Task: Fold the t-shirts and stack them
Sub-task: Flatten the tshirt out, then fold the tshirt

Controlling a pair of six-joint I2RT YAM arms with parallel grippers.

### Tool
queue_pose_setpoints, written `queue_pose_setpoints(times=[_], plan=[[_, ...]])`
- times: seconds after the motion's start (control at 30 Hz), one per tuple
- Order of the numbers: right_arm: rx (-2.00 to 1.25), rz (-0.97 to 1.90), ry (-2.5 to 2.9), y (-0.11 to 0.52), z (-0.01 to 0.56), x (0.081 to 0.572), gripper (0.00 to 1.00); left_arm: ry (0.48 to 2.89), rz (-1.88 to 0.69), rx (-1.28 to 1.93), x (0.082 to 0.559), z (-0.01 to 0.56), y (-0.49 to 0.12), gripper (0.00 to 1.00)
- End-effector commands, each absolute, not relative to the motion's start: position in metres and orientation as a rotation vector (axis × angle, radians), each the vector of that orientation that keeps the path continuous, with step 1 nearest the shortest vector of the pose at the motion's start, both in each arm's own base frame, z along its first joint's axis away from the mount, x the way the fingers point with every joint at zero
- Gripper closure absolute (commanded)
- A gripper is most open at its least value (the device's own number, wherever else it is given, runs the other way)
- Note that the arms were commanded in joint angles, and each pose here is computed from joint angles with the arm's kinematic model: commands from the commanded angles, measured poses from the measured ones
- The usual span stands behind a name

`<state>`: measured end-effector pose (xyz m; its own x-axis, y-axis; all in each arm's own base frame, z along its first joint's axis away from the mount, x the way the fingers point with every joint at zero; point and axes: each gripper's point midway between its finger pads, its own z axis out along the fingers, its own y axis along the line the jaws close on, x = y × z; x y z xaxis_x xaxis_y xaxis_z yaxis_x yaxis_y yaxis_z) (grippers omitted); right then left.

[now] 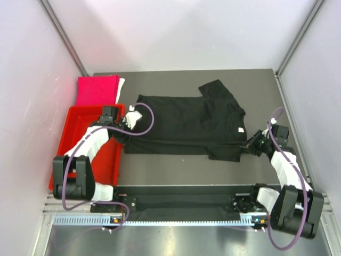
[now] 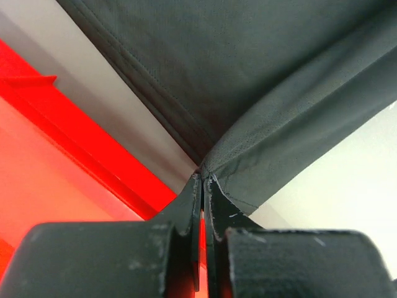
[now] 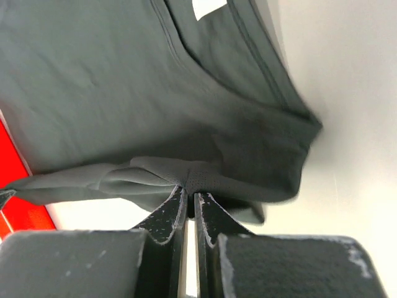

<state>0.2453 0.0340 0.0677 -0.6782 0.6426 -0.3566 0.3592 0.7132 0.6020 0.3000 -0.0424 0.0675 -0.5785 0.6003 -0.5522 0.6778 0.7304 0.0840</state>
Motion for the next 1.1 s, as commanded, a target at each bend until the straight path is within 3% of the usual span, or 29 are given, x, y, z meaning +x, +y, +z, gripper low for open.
queue_pose_setpoints(times=[0.0, 0.13, 0.43, 0.5, 0.57, 0.67, 0.9, 1.07], plan=[[0.668, 0.684, 2.246, 0.025, 0.088, 0.282, 1.0, 2.358, -0.149, 0.934, 0.327, 0.08, -0.04, 1.0], [0.561, 0.704, 2.305, 0.022, 0.082, 0.311, 1.0, 2.35, -0.118, 0.834, 0.363, 0.091, -0.039, 1.0], [0.576, 0.678, 2.344, 0.011, 0.065, 0.341, 1.0, 2.401, -0.202, 0.819, 0.378, 0.065, -0.048, 1.0], [0.571, 0.67, 2.33, 0.01, 0.065, 0.345, 0.87, 2.409, -0.224, 0.827, 0.377, 0.061, -0.05, 1.0], [0.559, 0.678, 2.315, 0.01, 0.067, 0.349, 0.62, 2.413, -0.249, 0.836, 0.376, 0.057, -0.053, 1.0], [0.572, 0.62, 2.34, 0.003, 0.065, 0.35, 0.53, 2.41, -0.29, 0.854, 0.374, 0.054, -0.061, 1.0], [0.543, 0.562, 2.437, 0.022, 0.045, 0.318, 0.6, 2.408, -0.291, 0.844, 0.371, 0.055, -0.062, 0.99], [0.495, 0.56, 2.484, 0.039, 0.039, 0.308, 0.58, 2.402, -0.284, 0.851, 0.37, 0.059, -0.062, 1.0]])
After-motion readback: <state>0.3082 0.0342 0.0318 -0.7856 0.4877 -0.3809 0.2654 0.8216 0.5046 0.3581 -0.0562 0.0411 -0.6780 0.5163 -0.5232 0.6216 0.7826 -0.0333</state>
